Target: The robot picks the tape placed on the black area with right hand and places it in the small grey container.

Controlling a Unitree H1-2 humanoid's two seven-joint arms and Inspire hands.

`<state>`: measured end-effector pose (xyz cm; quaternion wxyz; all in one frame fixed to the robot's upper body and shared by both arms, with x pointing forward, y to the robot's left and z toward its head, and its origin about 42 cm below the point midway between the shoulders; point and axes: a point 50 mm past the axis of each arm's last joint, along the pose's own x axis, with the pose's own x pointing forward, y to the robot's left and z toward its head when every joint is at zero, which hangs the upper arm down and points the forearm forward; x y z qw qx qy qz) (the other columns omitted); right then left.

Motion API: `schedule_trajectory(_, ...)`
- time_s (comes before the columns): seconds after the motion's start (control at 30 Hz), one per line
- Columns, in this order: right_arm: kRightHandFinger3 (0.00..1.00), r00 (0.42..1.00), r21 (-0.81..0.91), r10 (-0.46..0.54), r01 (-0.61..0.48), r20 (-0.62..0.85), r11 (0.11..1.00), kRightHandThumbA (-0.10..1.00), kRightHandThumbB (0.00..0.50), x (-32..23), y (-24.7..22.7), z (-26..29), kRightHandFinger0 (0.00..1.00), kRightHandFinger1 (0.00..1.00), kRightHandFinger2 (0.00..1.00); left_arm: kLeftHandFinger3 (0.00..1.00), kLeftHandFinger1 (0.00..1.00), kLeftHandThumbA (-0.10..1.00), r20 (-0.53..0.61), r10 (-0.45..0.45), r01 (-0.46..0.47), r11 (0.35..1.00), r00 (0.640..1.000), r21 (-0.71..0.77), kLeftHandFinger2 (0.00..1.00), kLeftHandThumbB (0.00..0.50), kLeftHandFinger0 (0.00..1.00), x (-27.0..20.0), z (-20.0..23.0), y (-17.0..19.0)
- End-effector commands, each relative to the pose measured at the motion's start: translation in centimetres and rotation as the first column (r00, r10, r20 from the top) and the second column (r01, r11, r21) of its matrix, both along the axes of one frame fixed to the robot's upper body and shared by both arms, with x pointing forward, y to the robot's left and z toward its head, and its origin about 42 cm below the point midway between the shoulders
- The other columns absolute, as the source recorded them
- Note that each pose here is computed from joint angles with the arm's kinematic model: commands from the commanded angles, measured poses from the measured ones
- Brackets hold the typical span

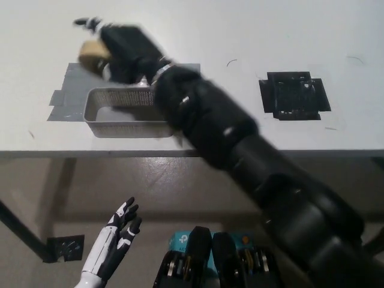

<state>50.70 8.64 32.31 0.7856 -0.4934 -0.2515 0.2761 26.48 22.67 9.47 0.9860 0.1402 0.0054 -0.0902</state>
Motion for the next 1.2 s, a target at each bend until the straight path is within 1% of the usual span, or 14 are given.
schedule_trajectory(0.0,0.98,0.991,-0.003,-0.001,0.001,0.132,1.000,-0.10,0.176,0.4,0.9,3.4,0.01,0.50,0.91,1.00,0.95,0.90,0.068,-0.044,0.042,0.999,0.997,0.030,1.00,0.007,0.83,0.1,1.3,-0.3)
schedule_trajectory(0.23,0.99,0.991,-0.045,-0.066,0.071,0.114,0.996,-0.10,0.148,1.1,0.4,2.5,0.07,0.56,0.97,1.00,0.93,0.85,0.070,-0.068,0.065,0.997,0.995,0.037,1.00,0.021,0.82,0.5,1.9,-0.9)
schedule_trajectory(0.33,0.77,0.989,-0.052,-0.092,0.098,0.116,0.994,-0.10,0.141,1.5,-0.2,2.3,0.03,0.49,0.88,1.00,0.93,0.84,0.067,-0.075,0.073,0.997,0.995,0.039,1.00,0.027,0.83,0.6,2.0,-1.0)
schedule_trajectory(0.37,0.65,0.988,-0.058,-0.104,0.112,0.116,0.992,-0.10,0.140,1.7,-0.5,2.2,0.00,0.43,0.81,1.00,0.93,0.84,0.066,-0.079,0.077,0.996,0.995,0.041,1.00,0.030,0.83,0.6,2.1,-1.0)
schedule_trajectory(0.4,0.66,0.987,-0.058,-0.109,0.117,0.120,0.991,-0.10,0.136,1.8,-0.8,2.1,0.00,0.39,0.84,1.00,0.93,0.84,0.066,-0.083,0.081,0.996,0.994,0.042,1.00,0.029,0.83,0.7,2.2,-1.0)
schedule_trajectory(0.43,0.73,0.986,-0.059,-0.112,0.120,0.122,0.991,-0.10,0.135,1.9,-1.0,2.0,0.00,0.41,0.90,1.00,0.93,0.84,0.068,-0.086,0.083,0.996,0.994,0.043,1.00,0.028,0.83,0.7,2.2,-1.1)
schedule_trajectory(0.5,0.96,0.985,-0.048,-0.125,0.131,0.123,0.990,-0.10,0.135,2.2,-1.5,1.9,0.00,0.43,0.82,1.00,0.93,0.84,0.070,-0.090,0.087,0.995,0.993,0.048,1.00,0.028,0.83,0.8,2.3,-1.1)
schedule_trajectory(0.6,1.00,0.984,-0.047,-0.126,0.133,0.125,0.990,-0.10,0.135,2.2,-1.6,2.0,0.00,0.45,0.81,1.00,0.93,0.85,0.072,-0.092,0.089,0.995,0.993,0.050,1.00,0.029,0.83,1.0,2.4,-1.1)
schedule_trajectory(0.63,1.00,0.986,-0.102,-0.165,0.165,0.009,0.981,0.31,0.352,2.9,-2.2,2.4,0.75,1.00,1.00,1.00,0.93,0.85,0.072,-0.095,0.091,0.995,0.993,0.051,1.00,0.030,0.83,1.2,2.5,-1.2)
schedule_trajectory(0.67,1.00,0.978,-0.158,-0.172,0.153,-0.115,0.976,0.62,0.494,3.2,-2.6,2.5,1.00,1.00,1.00,1.00,0.92,0.84,0.075,-0.094,0.091,0.995,0.993,0.048,1.00,0.033,0.82,1.2,2.6,-1.2)
schedule_trajectory(0.73,1.00,0.967,-0.181,-0.170,0.135,-0.191,0.974,0.65,0.500,3.5,-3.0,2.6,1.00,1.00,1.00,1.00,0.92,0.83,0.073,-0.096,0.093,0.995,0.993,0.044,1.00,0.023,0.82,1.2,2.6,-1.2)
schedule_trajectory(0.83,1.00,0.966,-0.183,-0.170,0.135,-0.196,0.974,0.65,0.500,3.5,-3.1,2.6,1.00,1.00,1.00,1.00,0.92,0.82,0.073,-0.097,0.093,0.995,0.993,0.045,1.00,0.024,0.82,1.2,2.6,-1.2)
schedule_trajectory(0.97,1.00,0.949,-0.159,-0.144,0.102,-0.279,0.982,0.79,0.500,4.2,-4.5,4.0,1.00,1.00,1.00,1.00,0.92,0.80,0.085,-0.098,0.094,0.994,0.992,0.050,1.00,0.017,0.82,1.8,2.9,-1.3)
schedule_trajectory(1.17,1.00,0.937,-0.134,-0.116,0.076,-0.329,0.988,0.83,0.500,4.6,-5.7,5.8,1.00,1.00,1.00,1.00,0.92,0.81,0.083,-0.101,0.096,0.993,0.991,0.064,1.00,0.035,0.82,2.1,2.9,-1.3)
